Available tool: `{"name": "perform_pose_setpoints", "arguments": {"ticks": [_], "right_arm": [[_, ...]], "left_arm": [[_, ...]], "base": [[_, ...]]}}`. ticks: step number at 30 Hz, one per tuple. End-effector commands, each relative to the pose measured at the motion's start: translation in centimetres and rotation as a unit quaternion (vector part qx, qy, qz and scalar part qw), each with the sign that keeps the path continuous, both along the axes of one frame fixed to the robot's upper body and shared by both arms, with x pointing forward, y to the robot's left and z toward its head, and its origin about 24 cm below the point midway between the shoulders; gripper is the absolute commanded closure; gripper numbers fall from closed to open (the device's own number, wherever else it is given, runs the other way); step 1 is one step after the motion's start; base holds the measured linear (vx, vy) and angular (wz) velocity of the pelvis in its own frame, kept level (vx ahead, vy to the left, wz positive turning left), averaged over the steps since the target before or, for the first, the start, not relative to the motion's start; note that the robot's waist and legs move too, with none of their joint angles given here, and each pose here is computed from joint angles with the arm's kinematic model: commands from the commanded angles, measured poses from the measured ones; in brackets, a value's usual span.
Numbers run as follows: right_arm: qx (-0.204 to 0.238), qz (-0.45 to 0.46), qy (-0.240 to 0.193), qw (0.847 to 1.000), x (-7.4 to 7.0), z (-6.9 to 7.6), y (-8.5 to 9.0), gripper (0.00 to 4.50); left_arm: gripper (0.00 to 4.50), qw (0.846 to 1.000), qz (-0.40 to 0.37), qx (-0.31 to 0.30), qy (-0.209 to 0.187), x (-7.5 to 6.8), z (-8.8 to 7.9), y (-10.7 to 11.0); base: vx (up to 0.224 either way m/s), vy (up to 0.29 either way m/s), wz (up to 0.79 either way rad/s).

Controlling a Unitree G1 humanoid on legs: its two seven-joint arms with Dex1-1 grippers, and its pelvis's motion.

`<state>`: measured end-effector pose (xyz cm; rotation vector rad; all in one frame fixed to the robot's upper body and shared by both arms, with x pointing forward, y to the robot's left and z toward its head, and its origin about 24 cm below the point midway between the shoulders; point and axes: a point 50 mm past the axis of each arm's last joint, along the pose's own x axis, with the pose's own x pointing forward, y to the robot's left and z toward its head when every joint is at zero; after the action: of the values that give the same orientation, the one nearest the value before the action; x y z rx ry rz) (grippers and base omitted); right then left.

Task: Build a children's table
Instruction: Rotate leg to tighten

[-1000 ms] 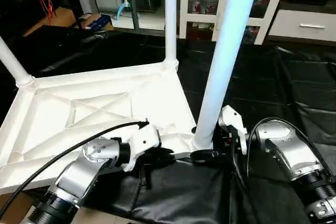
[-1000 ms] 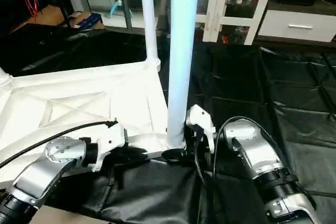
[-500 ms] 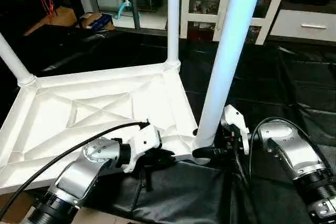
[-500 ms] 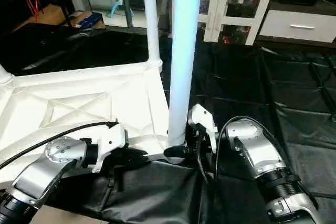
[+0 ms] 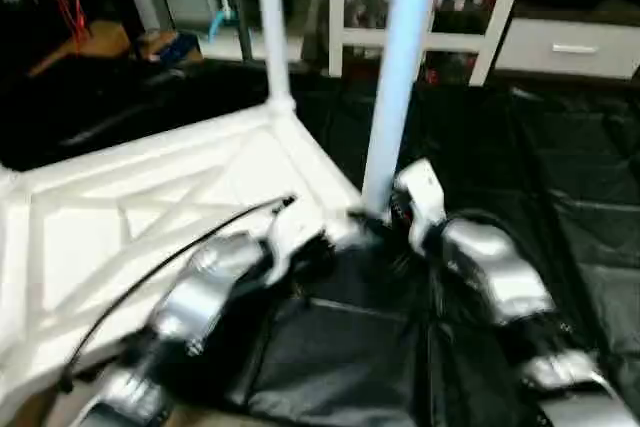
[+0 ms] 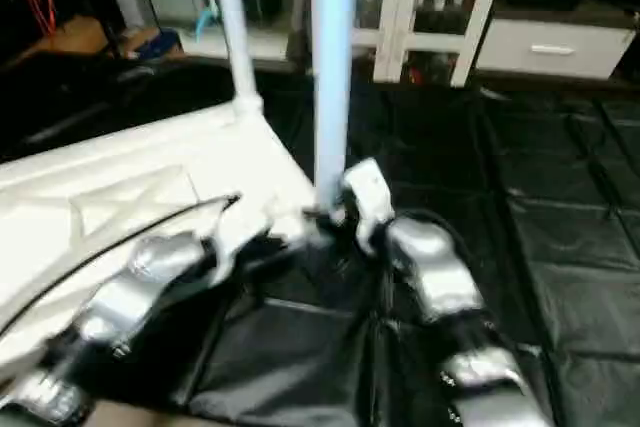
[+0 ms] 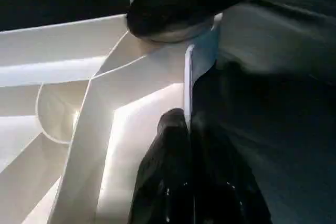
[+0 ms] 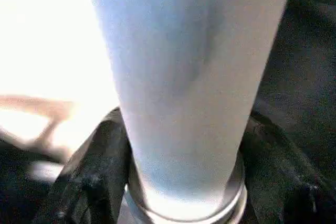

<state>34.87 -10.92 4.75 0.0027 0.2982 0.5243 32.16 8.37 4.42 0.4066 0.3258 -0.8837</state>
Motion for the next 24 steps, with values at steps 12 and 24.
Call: {"name": "perform_pose_setpoints", "arguments": {"ticks": [12,24], "right_arm": [[0.102,-0.005,-0.017,0.995,0.9,1.2,4.2,1.39],[0.027,0.21,-0.046,0.976,-1.4,2.3,-0.6,0.65]], "left_arm": [[4.5,0.993,0.098,-0.013,-0.062,2.8,1.0,0.4],[4.5,0.997,-0.055,-0.041,-0.026,-1.2,0.9,2.5]], "base": [[0.0,0.0,0.0],[0.0,0.0,0.0]]}}
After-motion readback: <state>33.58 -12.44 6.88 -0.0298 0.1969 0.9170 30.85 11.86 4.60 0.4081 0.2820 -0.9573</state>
